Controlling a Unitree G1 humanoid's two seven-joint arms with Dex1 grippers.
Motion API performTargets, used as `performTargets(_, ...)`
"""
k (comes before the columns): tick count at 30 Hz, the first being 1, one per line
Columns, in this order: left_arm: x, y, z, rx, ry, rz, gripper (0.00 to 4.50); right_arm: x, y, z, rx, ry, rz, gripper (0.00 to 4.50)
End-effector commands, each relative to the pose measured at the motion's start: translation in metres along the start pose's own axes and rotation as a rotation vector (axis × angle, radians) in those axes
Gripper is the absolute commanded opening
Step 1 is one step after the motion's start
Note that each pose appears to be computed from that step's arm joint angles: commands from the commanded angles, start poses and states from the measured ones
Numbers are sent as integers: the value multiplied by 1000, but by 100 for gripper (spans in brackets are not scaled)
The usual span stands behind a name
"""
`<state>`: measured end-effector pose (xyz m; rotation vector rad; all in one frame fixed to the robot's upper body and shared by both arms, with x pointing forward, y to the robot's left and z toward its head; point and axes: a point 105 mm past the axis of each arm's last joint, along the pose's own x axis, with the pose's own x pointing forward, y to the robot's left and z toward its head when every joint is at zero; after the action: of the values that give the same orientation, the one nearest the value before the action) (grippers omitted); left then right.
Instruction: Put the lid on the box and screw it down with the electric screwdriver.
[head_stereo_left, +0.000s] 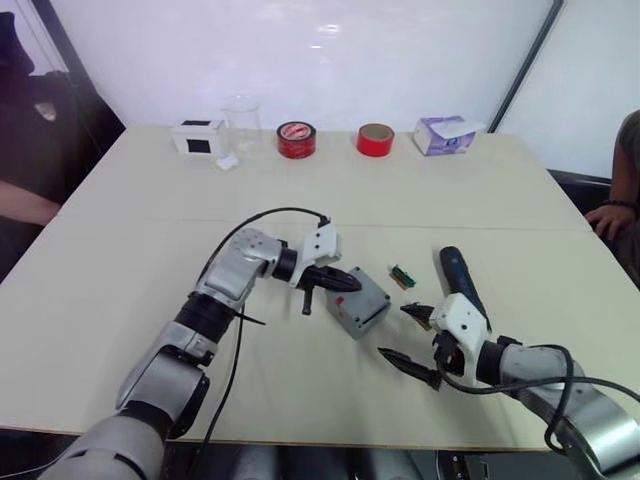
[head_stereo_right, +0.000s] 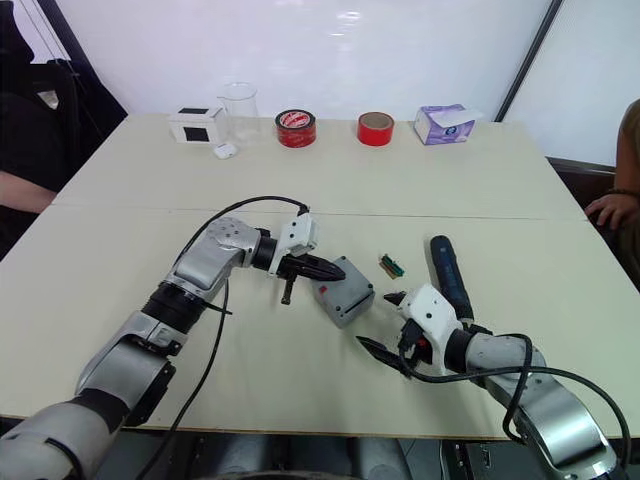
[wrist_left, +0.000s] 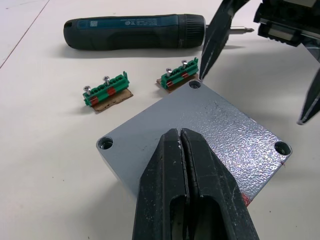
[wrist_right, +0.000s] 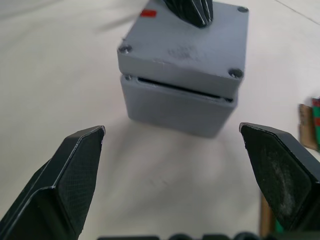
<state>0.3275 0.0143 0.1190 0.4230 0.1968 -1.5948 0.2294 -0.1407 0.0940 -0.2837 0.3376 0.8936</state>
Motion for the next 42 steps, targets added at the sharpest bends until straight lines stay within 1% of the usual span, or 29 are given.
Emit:
performTargets(1,4,-11,-10,-48,22,-44,0,-2,2,14,-16,-36,-1,446)
performTargets(6,11,-16,-7,-48,13,-50,0,-2,2,13,-11,-28,-1,446)
performTargets(11,10,-10,-11,-48,29,-20,0,-4,8,14,22,-27,38,446)
performTargets(17,6,-3,-6,-38,21,-2,0,-3,9,16,61,-34,36,446)
performTargets(20,5,-3,-5,-32,23,-3,0,-3,7,15,61,-27,27,388)
performTargets(21,4,-3,-5,-30,23,-4,0,-3,6,15,59,-26,24,340)
performTargets(23,4,-4,-4,-29,21,-7,0,-3,6,16,60,-30,24,280)
performTargets(24,4,-5,-3,-27,20,-8,0,-4,6,17,63,-35,28,259)
performTargets(26,4,-6,-1,-28,10,-12,0,-4,7,20,67,-43,32,169)
performTargets(27,4,-7,1,-30,1,-16,0,-4,7,22,67,-49,32,140)
performTargets(30,1,-11,11,-38,-40,-25,0,-2,5,25,69,-62,23,12)
performTargets(31,0,-12,14,-39,-50,-29,0,-2,4,25,69,-62,21,5)
performTargets(37,-15,-17,38,-75,-145,-23,0,-1,2,23,75,-53,7,5)
performTargets(40,-26,-12,48,-96,-188,22,0,-1,1,23,77,-55,6,5)
performTargets(42,-33,-4,49,-99,-198,71,0,-1,1,24,78,-56,5,5)
